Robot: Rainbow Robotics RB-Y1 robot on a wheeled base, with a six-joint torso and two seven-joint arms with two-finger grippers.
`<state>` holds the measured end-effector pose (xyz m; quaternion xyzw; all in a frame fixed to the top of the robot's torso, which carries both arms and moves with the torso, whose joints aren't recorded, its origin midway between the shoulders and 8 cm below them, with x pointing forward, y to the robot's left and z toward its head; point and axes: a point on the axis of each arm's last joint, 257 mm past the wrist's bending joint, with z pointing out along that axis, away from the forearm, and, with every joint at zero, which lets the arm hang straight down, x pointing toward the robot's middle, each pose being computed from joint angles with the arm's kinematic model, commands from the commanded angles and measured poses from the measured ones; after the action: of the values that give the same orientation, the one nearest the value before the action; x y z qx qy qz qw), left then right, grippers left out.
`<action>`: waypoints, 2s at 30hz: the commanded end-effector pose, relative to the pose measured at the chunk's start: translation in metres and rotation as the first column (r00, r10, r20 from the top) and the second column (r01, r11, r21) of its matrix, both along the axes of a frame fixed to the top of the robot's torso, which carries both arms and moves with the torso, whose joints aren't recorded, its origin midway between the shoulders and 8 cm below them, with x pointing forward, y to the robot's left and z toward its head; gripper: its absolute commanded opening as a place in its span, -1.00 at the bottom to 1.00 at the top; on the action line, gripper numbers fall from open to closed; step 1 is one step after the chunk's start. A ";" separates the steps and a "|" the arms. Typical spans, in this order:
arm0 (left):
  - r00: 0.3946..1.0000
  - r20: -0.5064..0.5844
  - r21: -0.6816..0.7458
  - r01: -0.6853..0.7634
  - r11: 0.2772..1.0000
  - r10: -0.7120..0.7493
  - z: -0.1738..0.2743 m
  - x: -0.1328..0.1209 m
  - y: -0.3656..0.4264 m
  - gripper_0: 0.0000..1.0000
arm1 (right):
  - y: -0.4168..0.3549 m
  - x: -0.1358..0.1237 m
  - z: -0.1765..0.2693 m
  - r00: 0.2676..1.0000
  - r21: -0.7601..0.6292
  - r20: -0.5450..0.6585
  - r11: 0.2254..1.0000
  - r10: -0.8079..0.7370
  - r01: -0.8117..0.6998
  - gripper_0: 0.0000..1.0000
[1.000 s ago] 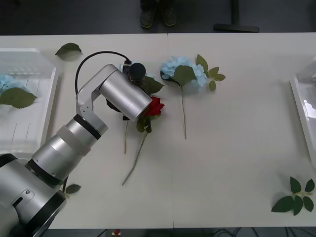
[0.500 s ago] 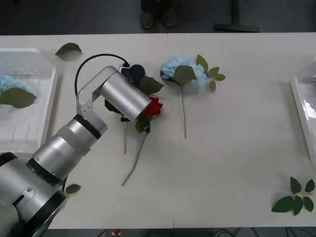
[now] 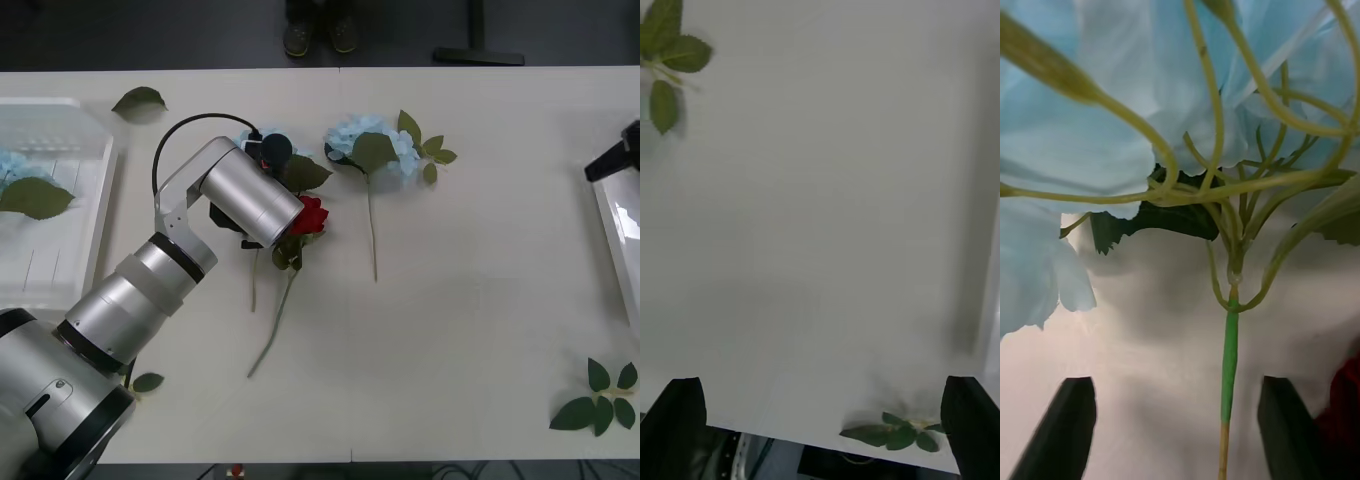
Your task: Place the red flowers into the right box and the blue flowers into the left box. If a person shows an open palm, hand one flower to the person first, then continue sorting.
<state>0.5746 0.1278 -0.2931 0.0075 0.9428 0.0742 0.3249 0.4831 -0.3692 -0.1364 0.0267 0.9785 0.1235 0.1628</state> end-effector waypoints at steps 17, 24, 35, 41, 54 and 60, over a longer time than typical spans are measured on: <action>0.999 0.032 0.030 0.029 0.999 -0.030 0.021 0.012 0.005 -1.00 | 0.202 0.047 -0.063 0.965 -0.043 0.116 0.969 -0.237 0.244 0.82; 0.999 0.041 0.024 0.024 0.999 -0.025 0.025 0.015 0.006 0.75 | 0.236 0.061 -0.091 0.955 -0.055 0.174 0.966 -0.241 0.254 0.82; 0.999 0.040 0.018 0.021 1.000 -0.022 0.025 0.016 0.006 1.00 | 0.271 0.092 -0.121 0.930 -0.059 0.273 0.960 -0.247 0.272 0.82; 1.000 0.017 0.007 0.020 1.000 -0.020 0.018 0.011 -0.001 1.00 | 0.287 0.107 -0.130 0.920 -0.043 0.326 0.969 -0.217 0.244 0.82; 1.000 -0.014 -0.011 0.015 1.000 -0.015 0.016 0.006 -0.004 1.00 | 0.308 0.119 -0.152 0.908 -0.046 0.398 0.986 -0.131 0.162 0.82; 1.000 -0.016 -0.002 0.022 1.000 -0.022 0.015 0.005 -0.003 1.00 | 0.309 0.120 -0.155 0.903 -0.073 0.418 0.986 -0.104 0.148 0.82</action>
<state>0.5664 0.1300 -0.3027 0.0093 0.9512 0.0708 0.3003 0.5983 -0.0778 -0.3025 0.0614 0.9278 0.0558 0.3638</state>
